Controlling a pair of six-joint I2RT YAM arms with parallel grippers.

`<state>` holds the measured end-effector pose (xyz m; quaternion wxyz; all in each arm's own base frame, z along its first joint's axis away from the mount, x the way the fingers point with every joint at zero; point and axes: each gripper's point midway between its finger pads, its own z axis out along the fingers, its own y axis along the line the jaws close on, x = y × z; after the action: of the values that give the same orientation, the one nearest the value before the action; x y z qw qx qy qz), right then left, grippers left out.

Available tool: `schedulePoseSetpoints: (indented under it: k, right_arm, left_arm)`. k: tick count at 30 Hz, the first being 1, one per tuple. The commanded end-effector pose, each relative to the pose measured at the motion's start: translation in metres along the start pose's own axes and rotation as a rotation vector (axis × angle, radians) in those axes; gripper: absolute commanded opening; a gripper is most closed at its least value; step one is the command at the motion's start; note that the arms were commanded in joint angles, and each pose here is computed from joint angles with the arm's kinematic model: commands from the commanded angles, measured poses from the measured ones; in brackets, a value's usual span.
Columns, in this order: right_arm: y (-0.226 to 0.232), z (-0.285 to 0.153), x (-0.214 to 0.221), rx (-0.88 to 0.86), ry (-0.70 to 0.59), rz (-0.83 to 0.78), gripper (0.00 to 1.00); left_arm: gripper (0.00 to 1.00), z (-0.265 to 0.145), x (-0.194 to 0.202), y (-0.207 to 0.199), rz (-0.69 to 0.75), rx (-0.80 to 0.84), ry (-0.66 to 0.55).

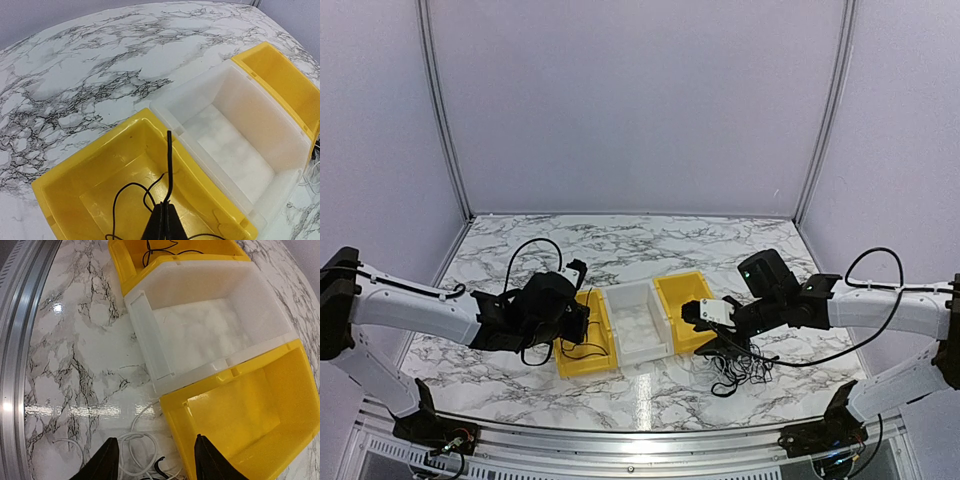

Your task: Untangle the cables

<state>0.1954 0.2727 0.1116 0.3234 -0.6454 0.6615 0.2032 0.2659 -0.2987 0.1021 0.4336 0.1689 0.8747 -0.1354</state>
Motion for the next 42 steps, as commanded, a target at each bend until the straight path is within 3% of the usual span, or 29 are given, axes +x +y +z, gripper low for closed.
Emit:
schedulePoseSetpoints:
  k: [1, 9, 18, 24, 34, 42]
  right_arm:
    - [-0.002, -0.001, 0.000, 0.005, 0.000, -0.003, 0.51]
    - [-0.001, -0.002, -0.002, -0.002, -0.008, -0.002, 0.51]
    - [0.000, -0.005, -0.004, 0.001, -0.017, -0.002, 0.51]
    - [-0.001, -0.009, -0.010, 0.005, -0.035, -0.003, 0.51]
    - [-0.007, -0.035, -0.024, 0.069, -0.052, -0.030, 0.52]
    - [-0.013, -0.052, -0.020, 0.113, 0.001, -0.031, 0.51]
  left_arm:
    - [0.00, 0.002, 0.014, 0.010, -0.043, -0.082, 0.112]
    - [0.00, 0.014, 0.027, 0.007, -0.068, -0.113, 0.198]
    - [0.00, 0.023, 0.025, -0.003, -0.075, -0.089, 0.213]
    - [0.00, 0.007, 0.006, -0.004, -0.095, -0.072, 0.177]
    - [0.35, -0.026, -0.021, 0.005, -0.097, -0.079, 0.129]
    - [0.41, -0.039, -0.037, 0.008, -0.082, -0.080, 0.090]
